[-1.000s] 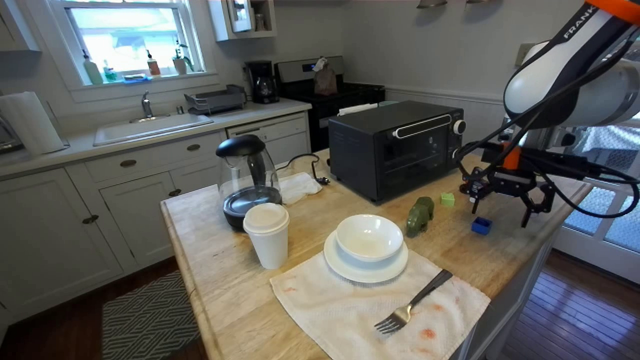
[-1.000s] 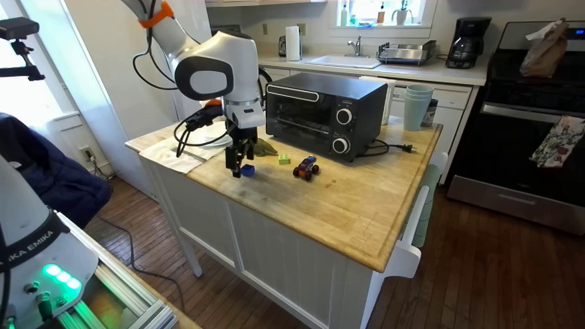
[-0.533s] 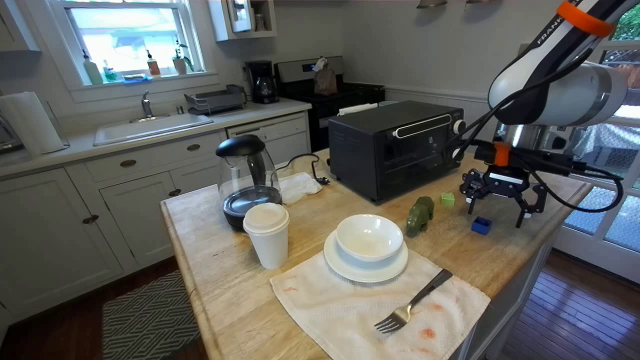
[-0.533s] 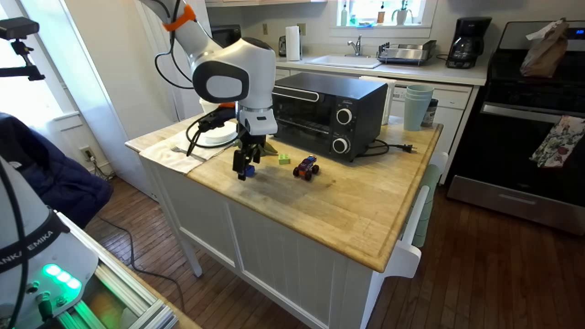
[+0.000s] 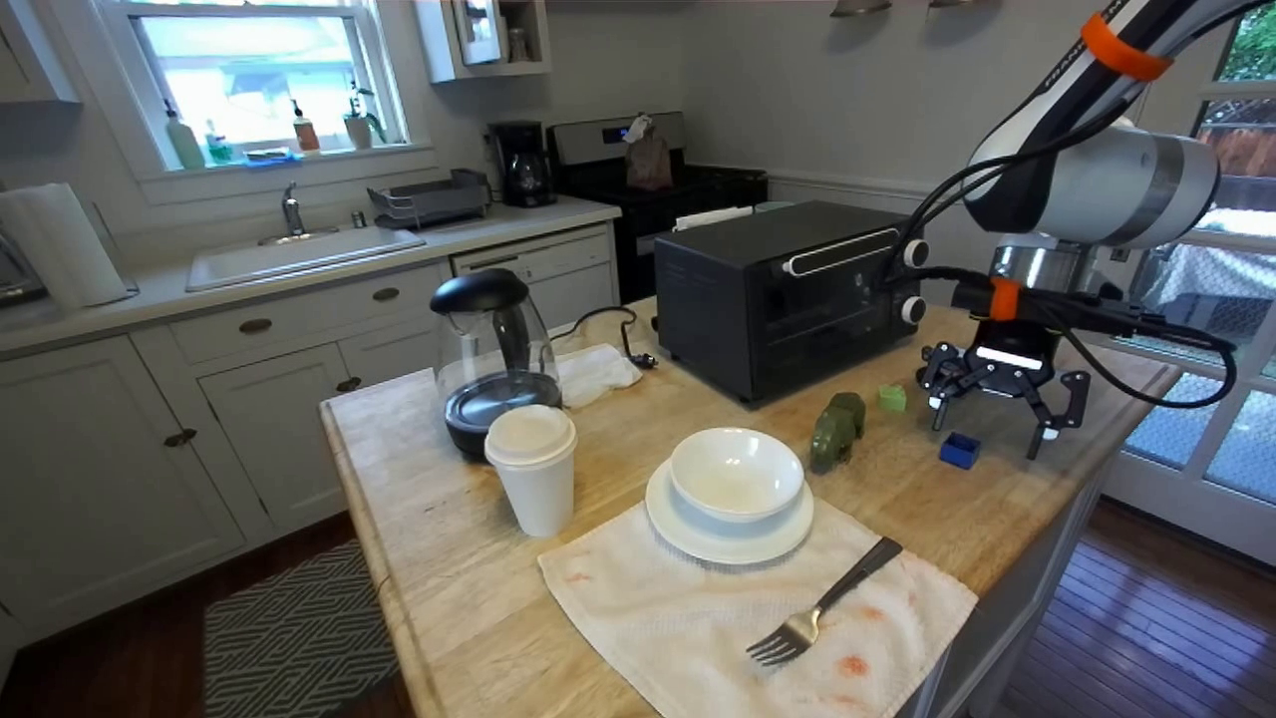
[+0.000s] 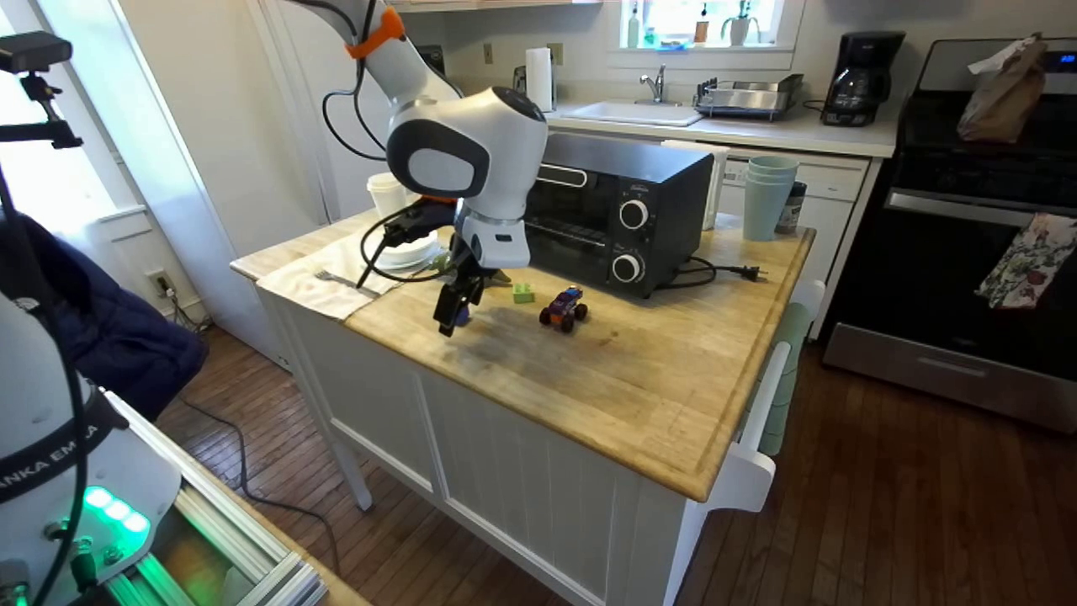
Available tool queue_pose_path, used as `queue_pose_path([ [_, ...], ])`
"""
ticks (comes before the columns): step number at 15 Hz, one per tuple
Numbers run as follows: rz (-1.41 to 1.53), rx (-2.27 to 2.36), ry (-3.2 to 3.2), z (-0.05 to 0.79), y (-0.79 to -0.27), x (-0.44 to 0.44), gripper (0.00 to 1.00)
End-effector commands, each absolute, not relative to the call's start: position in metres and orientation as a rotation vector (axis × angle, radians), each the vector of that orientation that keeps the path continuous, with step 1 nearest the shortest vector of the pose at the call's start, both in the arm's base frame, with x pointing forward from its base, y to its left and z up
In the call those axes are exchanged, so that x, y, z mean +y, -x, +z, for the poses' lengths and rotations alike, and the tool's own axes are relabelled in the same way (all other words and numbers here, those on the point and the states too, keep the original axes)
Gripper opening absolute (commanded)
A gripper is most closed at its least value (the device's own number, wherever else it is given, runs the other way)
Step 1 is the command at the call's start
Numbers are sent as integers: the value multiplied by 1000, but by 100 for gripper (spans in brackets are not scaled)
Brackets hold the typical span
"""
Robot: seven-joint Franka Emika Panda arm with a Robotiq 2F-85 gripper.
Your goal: Turn the blue bock over
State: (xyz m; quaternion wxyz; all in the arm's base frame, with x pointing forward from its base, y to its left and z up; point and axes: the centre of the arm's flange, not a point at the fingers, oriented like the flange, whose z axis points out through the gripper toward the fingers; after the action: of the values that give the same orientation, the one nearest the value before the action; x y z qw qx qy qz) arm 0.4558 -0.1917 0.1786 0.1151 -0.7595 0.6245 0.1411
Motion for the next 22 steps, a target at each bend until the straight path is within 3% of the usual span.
queue_pose_path([
  [1,480,1789,2151,169,-465,-208,100],
  [10,605,1755,2009,157,-467,-232,100],
  [11,617,1754,2000,155,-467,-235,90],
  [12,624,1755,1992,155,-467,-237,72],
  [16,657,1753,1968,151,-466,-244,44],
  [18,675,1749,1956,150,-465,-247,80],
  [22,731,1726,1930,148,-466,-248,100],
])
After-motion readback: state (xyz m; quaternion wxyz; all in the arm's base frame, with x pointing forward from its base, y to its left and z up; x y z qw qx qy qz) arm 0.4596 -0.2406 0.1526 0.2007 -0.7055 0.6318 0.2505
